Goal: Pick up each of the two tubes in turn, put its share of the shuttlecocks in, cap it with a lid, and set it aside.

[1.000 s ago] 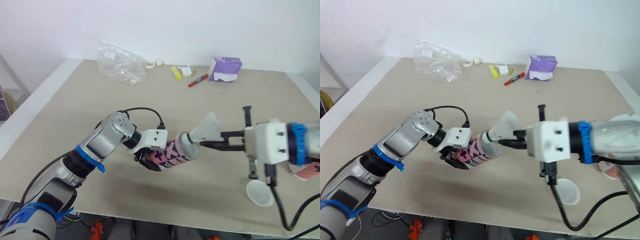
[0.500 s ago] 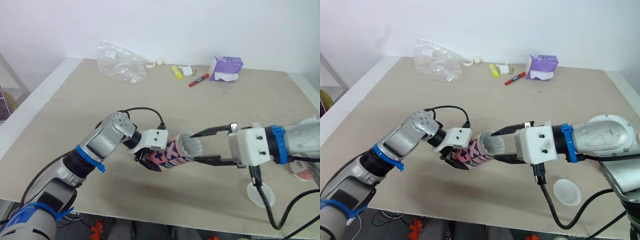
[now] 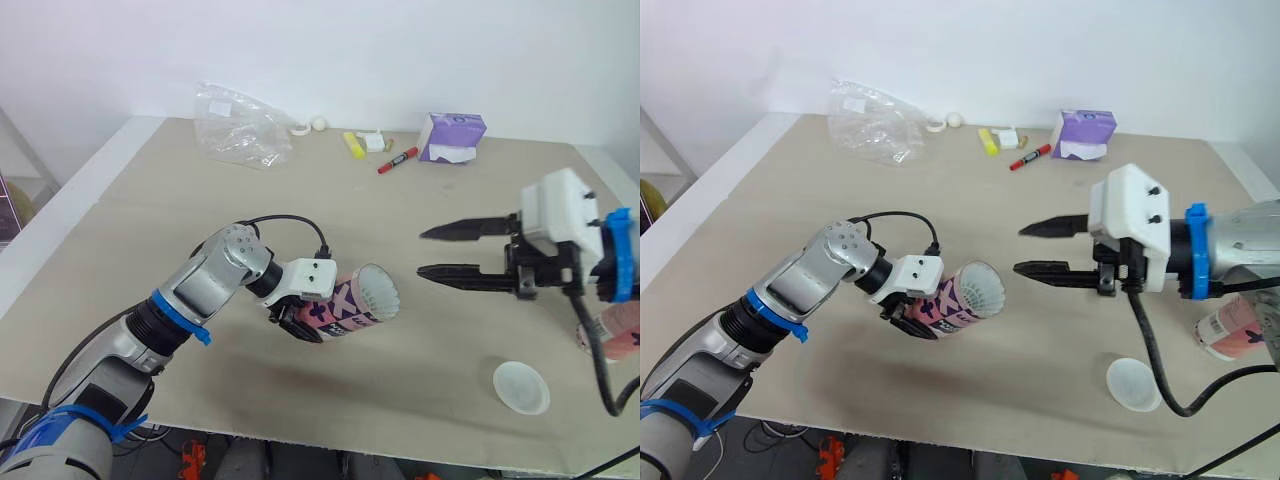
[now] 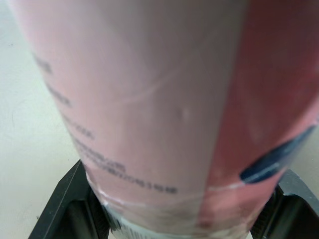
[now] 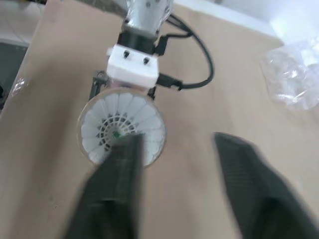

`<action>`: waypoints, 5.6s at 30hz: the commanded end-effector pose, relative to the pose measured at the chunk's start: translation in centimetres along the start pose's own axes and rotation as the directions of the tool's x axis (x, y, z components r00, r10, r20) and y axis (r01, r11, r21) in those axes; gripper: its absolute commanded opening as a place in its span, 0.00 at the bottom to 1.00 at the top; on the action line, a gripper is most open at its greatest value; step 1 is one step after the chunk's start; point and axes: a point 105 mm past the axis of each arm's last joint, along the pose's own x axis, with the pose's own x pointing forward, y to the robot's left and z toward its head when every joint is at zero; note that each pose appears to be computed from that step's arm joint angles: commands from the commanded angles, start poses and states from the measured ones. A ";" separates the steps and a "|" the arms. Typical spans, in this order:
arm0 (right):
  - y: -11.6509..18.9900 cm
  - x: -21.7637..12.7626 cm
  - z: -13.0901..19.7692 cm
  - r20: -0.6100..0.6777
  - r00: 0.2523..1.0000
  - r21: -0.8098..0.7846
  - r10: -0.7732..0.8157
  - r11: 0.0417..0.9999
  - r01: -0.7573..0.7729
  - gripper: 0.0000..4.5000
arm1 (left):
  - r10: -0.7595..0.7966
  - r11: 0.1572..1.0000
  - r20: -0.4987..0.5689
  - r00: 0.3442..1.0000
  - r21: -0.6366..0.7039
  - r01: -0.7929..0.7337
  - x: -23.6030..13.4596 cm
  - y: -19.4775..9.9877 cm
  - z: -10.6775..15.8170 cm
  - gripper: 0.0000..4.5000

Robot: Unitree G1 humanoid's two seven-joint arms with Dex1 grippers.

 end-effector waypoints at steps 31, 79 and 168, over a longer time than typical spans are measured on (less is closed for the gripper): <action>2.3 12.8 -5.3 -0.242 0.899 -0.183 0.364 0.893 -0.411 0.01 | 0.042 0.998 -0.044 0.998 -0.041 -0.043 1.0 0.0 -1.5 0.63; 1.6 10.4 -3.6 -0.222 0.900 -0.106 0.375 0.908 -0.405 0.01 | 0.046 0.998 -0.046 0.998 -0.038 -0.048 0.9 0.2 -2.0 0.63; 6.8 -11.3 -18.9 -0.606 0.767 0.310 0.211 0.951 -0.016 0.98 | 0.056 0.998 0.585 0.809 -0.012 -0.061 6.8 -1.5 1.4 0.63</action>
